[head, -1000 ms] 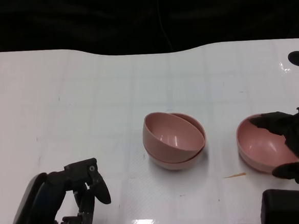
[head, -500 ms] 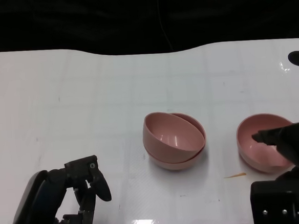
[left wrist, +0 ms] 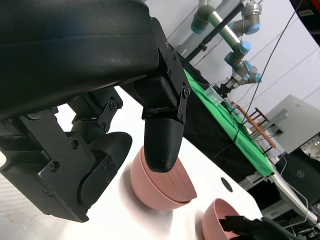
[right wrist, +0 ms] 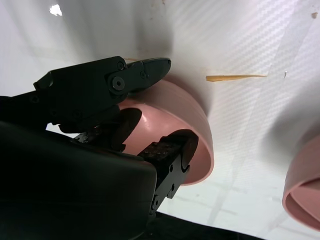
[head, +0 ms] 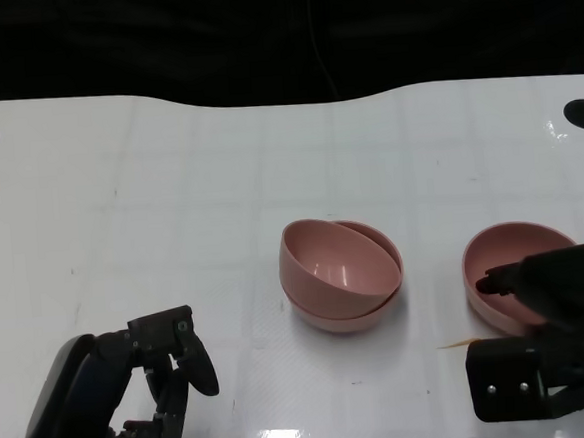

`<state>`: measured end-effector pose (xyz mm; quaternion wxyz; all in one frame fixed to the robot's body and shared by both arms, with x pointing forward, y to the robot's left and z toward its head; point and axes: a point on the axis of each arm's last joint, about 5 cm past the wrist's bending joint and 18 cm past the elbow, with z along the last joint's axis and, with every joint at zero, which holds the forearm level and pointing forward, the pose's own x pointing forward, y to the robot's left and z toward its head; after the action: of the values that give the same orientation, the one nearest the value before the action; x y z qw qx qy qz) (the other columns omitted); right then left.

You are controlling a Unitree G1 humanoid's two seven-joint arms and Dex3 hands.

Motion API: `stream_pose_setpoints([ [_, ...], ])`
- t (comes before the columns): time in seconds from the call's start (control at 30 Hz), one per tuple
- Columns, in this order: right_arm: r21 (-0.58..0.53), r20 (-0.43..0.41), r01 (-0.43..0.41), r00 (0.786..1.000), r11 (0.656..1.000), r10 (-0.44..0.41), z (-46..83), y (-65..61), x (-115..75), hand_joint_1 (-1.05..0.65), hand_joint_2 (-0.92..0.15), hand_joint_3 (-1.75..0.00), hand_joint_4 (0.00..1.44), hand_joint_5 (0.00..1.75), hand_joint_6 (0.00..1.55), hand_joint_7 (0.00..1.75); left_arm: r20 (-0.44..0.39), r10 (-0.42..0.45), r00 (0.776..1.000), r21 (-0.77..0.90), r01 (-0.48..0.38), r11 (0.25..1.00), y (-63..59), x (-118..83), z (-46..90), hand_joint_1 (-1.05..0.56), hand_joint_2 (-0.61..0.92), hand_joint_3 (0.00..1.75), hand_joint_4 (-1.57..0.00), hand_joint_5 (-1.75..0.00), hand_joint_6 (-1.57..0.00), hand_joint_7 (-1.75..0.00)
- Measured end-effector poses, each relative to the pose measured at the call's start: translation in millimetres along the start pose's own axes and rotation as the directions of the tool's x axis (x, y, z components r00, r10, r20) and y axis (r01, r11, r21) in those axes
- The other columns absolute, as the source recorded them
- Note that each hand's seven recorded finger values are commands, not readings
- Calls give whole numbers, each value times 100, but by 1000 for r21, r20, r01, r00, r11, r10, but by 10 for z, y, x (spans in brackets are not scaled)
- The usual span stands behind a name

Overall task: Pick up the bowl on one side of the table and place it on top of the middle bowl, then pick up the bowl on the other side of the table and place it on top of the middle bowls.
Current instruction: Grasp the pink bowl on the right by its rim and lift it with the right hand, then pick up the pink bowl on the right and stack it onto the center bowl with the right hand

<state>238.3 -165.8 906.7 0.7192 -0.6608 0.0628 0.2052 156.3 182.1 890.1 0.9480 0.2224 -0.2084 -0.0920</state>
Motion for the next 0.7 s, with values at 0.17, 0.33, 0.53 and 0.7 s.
stream_pose_setpoints([
  [0.17, -55, 18, 69, 998, 996, -68, -7, 14, 130, -25, -92, -16, 84, 140, 82, 1, -1, -4, 1000, -1, 4, 1000, 10, -3, -2, 3, 22, 162, -96, -166, -86, -149],
  [0.33, -101, 60, 131, 990, 986, -125, -52, 48, 202, -27, -92, -23, 89, 138, 108, 8, 0, -4, 1000, 2, 4, 1000, 12, -3, -2, 4, 22, 161, -97, -166, -87, -149],
  [0.53, -48, 141, 271, 955, 961, -262, -64, 63, 149, -21, -90, -11, 84, 173, 120, 37, 0, -5, 1000, 5, 5, 1000, 13, 2, -1, 5, 22, 160, -96, -168, -86, -150],
  [0.7, 13, 205, 470, 863, 883, -462, -29, -57, 104, -12, -80, -6, 92, 175, 75, 162, 1, -7, 1000, 7, 7, 1000, 13, 3, -1, 4, 22, 160, -94, -169, -86, -150],
])
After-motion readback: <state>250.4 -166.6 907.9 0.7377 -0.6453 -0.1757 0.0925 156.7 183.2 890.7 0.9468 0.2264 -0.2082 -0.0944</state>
